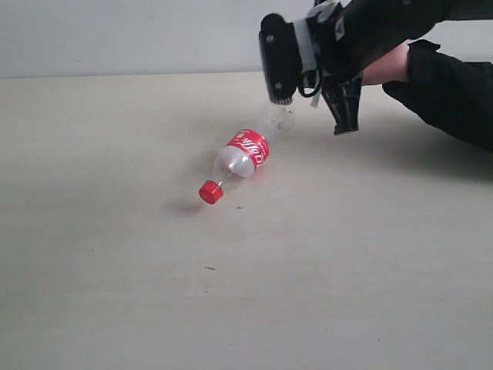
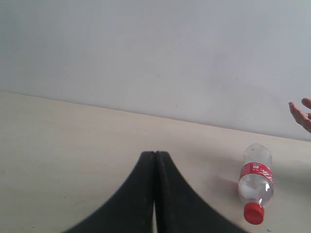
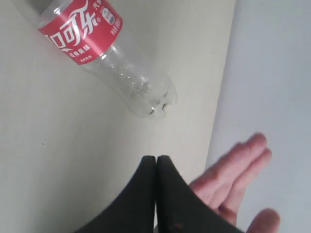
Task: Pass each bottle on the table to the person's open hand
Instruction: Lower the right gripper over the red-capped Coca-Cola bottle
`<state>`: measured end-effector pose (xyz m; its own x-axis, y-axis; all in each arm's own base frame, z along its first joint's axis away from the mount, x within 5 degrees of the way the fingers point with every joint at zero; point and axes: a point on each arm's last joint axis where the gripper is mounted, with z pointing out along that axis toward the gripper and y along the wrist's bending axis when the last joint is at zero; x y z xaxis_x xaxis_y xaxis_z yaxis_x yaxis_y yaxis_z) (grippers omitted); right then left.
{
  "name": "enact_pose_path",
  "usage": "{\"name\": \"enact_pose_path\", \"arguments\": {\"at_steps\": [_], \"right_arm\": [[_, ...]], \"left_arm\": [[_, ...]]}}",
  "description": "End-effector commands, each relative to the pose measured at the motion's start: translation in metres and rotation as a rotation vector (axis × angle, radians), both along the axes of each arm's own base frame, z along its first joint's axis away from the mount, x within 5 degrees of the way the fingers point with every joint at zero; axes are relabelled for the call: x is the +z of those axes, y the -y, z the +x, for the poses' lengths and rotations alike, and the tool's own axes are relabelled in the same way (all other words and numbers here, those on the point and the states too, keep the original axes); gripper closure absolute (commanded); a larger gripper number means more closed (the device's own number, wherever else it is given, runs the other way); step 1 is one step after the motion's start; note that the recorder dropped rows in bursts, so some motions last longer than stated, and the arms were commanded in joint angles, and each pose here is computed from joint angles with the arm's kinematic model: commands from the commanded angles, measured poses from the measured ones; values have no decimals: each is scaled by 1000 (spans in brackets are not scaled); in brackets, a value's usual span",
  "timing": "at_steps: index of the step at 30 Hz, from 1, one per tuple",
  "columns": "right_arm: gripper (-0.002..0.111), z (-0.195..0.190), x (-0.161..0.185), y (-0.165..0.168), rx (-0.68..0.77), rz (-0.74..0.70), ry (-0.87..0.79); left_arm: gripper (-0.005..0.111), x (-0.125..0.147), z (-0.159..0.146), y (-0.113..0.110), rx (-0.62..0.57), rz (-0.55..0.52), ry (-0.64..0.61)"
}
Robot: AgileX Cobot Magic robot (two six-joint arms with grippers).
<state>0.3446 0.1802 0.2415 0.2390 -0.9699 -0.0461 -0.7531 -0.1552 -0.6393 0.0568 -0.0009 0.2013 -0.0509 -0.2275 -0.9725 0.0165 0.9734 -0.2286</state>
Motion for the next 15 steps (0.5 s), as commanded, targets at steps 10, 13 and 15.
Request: {"name": "enact_pose_path", "arguments": {"at_steps": [10, 13, 15], "right_arm": [[102, 25, -64, -45, 233, -273, 39], [85, 27, -73, -48, 247, -264, 38], [71, 29, -78, -49, 273, -282, 50]], "left_arm": [[107, 1, 0, 0, -4, 4, 9], [107, 1, 0, 0, -4, 4, 9], [107, 1, 0, 0, -4, 4, 9]]}}
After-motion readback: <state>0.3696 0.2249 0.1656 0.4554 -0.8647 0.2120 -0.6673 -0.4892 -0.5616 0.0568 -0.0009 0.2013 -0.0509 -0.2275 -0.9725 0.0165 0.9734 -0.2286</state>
